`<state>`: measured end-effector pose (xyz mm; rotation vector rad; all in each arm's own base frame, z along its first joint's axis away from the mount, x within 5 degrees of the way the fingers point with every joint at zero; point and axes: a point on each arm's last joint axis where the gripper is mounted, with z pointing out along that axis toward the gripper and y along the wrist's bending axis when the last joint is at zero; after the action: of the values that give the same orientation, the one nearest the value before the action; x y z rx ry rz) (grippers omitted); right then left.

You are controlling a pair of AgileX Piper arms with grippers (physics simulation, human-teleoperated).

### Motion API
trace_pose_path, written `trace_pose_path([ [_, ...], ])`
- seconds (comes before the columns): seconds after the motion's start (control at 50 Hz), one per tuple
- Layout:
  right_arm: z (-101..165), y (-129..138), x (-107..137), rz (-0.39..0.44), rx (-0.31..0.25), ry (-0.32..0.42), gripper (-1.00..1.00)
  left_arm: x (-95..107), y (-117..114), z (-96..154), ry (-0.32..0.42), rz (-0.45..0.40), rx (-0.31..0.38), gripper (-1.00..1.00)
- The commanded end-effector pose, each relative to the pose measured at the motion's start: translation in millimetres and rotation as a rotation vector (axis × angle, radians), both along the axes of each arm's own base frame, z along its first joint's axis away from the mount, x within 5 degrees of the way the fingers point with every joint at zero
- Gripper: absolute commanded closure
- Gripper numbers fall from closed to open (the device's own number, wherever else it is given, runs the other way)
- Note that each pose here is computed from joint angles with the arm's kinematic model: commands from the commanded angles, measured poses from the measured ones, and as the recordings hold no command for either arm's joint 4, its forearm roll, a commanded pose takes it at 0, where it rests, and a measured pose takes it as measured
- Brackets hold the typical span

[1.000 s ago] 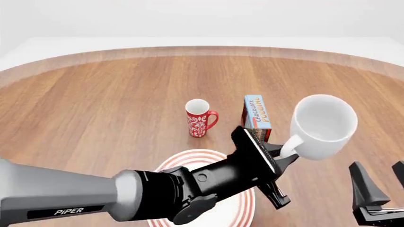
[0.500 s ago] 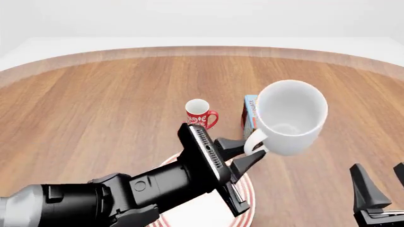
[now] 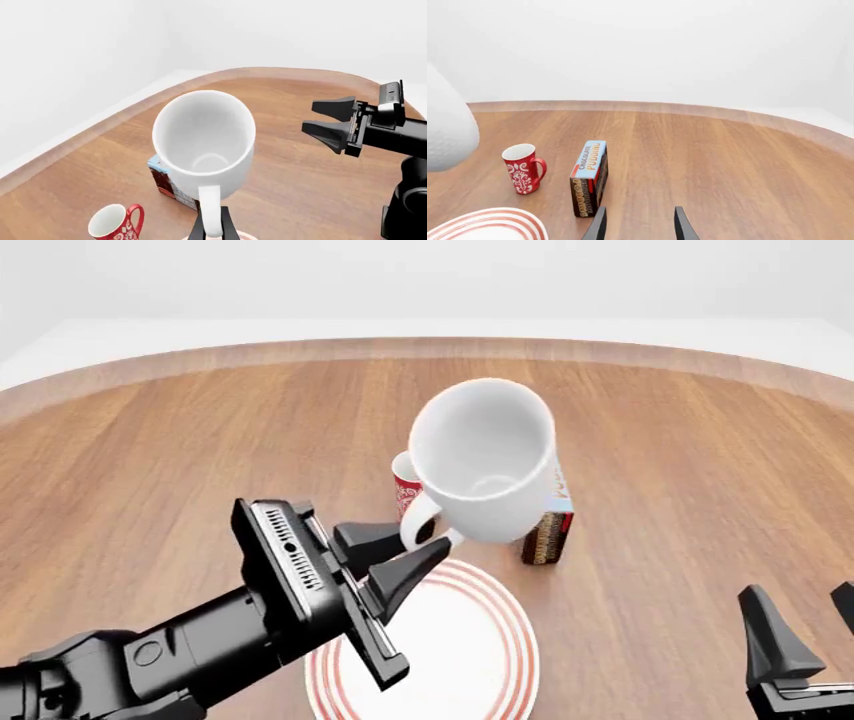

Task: Pick up the white mug and put it on the plate, and put the chocolate pudding to the right of the plate.

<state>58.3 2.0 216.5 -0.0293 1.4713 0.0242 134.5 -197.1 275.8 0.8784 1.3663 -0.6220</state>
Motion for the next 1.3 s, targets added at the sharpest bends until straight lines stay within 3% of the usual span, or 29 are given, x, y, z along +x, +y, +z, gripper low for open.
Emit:
trace_pose_path([
  [0.02, 0, 0, 0, 0.001, -0.003, 0.0, -1.0, -5, 27, 2, -0.018, 0.05, -0.012, 1.0],
  [0.34, 0, 0, -1, 0.001, -0.006, -0.001, -1.0, -15, 60, -8, 0.003, 0.121, 0.033, 1.0],
  [0.9, 0, 0, -1, 0.002, -0.007, -0.001, -1.0, -21, 74, -29, 0.059, 0.144, 0.145, 1.0],
  [1.3, 0, 0, -1, 0.002, -0.007, -0.001, -1.0, -21, 74, -59, 0.145, 0.143, 0.203, 1.0],
])
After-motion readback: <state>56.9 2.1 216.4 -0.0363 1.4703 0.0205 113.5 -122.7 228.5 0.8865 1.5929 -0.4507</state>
